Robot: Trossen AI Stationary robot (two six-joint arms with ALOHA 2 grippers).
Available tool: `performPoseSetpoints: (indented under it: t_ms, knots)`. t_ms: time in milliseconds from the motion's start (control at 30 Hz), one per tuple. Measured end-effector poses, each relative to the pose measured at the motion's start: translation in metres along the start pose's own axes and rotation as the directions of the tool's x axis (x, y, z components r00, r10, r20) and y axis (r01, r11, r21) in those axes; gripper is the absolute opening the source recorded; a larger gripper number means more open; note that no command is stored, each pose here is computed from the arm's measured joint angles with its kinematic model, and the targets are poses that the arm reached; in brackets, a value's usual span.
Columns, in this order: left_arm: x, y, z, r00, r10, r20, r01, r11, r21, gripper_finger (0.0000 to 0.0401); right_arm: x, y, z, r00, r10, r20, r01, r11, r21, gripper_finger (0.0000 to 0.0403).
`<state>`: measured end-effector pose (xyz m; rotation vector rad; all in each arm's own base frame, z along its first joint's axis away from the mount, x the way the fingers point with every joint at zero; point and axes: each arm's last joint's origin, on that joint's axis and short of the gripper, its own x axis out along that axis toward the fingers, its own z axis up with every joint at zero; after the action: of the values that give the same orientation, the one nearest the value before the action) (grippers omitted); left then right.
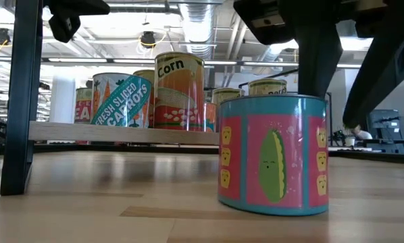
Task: Pick and place cans onto a shelf
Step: Put the canned peas on the shelf
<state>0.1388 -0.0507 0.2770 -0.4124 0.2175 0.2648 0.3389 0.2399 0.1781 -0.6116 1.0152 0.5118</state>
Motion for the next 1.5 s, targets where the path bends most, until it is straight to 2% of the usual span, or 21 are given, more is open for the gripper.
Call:
performPoseSetpoints:
  t_ms: [133, 300, 367, 533, 667, 767, 867, 1067, 1200, 1333, 1400, 1500]
  knots:
    - [0.000, 0.000, 0.000, 1.000, 0.000, 0.001, 0.000, 1.000, -0.002, 0.0000, 0.000, -0.001, -0.001, 1.000, 0.000, -0.005, 0.000, 0.999, 0.039, 0.0097]
    - [0.000, 0.000, 0.000, 1.000, 0.006, 0.007, -0.006, 1.000, -0.007, 0.0000, 0.000, -0.008, -0.002, 1.000, -0.002, -0.008, 0.003, 0.991, 0.136, 0.0027]
    - [0.000, 0.000, 0.001, 1.000, 0.020, 0.018, -0.020, 1.000, -0.008, 0.0000, 0.000, -0.010, -0.003, 1.000, -0.002, -0.015, 0.004, 0.984, 0.177, 0.0011]
    - [0.000, 0.000, 0.002, 0.999, 0.031, 0.037, -0.030, 0.999, -0.018, 0.0000, -0.016, -0.017, -0.008, 0.999, 0.010, -0.042, 0.003, 0.955, 0.298, 0.0019]
    - [0.000, 0.000, 0.003, 0.999, 0.029, 0.043, -0.028, 0.999, -0.023, 0.0000, -0.054, -0.033, -0.012, 1.000, -0.004, -0.014, 0.009, 0.924, 0.383, 0.0006]
    - [0.000, 0.000, 0.003, 0.998, 0.032, 0.046, -0.031, 0.999, -0.024, 0.0000, -0.079, -0.053, -0.020, 1.000, 0.008, 0.006, -0.010, 0.859, 0.511, 0.0009]
    - [0.000, 0.000, 0.003, 0.997, 0.048, 0.057, -0.047, 0.999, -0.021, 0.0000, -0.092, -0.076, -0.029, 1.000, -0.011, 0.021, -0.004, 0.807, 0.591, 0.0009]
    - [0.000, 0.000, 0.004, 0.996, 0.060, 0.070, -0.059, 0.998, -0.013, 0.0000, -0.084, -0.117, -0.046, 0.997, -0.071, -0.015, 0.062, 0.738, 0.672, 0.0008]
    - [0.000, 0.001, 0.004, 0.995, 0.064, 0.072, -0.063, 0.998, -0.012, 0.0000, -0.073, -0.132, -0.056, 0.993, -0.089, -0.072, 0.114, 0.716, 0.689, 0.0010]
    - [0.000, 0.001, 0.004, 0.993, 0.082, 0.083, -0.081, 0.997, -0.013, 0.0000, -0.068, -0.143, -0.058, 0.988, -0.133, -0.075, 0.147, 0.706, 0.692, 0.0011]
    - [0.000, 0.001, 0.004, 0.993, 0.082, 0.084, -0.081, 0.997, -0.013, 0.0000, -0.068, -0.145, -0.062, 0.986, -0.131, -0.103, 0.166, 0.717, 0.677, 0.0011]
    - [0.000, 0.001, 0.004, 0.993, 0.082, 0.083, -0.081, 0.997, -0.013, 0.0000, -0.069, -0.152, -0.062, 0.985, -0.153, -0.075, 0.163, 0.727, 0.667, 0.0011]
